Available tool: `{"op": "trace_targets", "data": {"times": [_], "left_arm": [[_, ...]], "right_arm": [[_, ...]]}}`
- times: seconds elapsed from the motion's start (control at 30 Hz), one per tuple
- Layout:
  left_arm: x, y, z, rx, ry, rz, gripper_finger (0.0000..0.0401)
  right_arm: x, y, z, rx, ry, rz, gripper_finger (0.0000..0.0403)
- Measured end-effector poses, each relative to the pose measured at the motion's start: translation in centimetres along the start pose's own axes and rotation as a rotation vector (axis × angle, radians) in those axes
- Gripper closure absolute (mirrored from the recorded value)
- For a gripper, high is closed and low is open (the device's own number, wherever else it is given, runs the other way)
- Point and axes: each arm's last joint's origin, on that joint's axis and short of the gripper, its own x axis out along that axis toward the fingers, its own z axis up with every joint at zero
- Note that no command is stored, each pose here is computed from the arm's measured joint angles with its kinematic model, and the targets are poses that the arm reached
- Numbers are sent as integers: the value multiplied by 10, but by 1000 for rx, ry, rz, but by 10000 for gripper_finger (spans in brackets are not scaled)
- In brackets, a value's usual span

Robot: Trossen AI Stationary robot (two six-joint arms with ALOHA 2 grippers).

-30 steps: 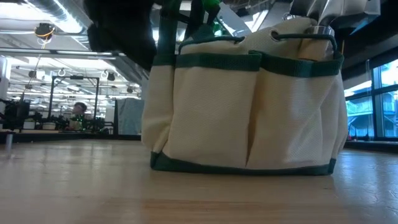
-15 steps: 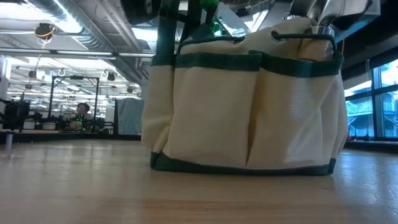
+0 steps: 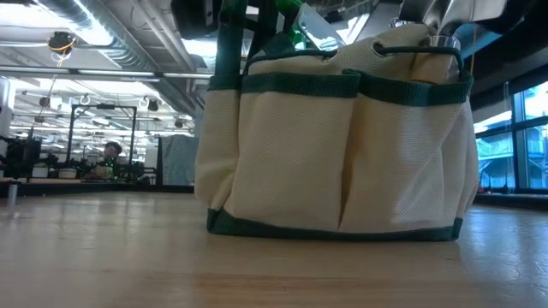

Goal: Pick & Place Garden tools in Gardening bag
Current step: Return to Home Position

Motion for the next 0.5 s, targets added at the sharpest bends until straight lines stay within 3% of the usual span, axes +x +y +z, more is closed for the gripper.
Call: {"op": "trace_targets", "data": {"times": [0.13,0.5], "left_arm": [[0,0,0,-2,-3,3,400],[0,0,0,-14,-11,13,400]], "right_arm": [[0,4,1,50,31,78,128],[0,4,2,78,35,90,130]]}}
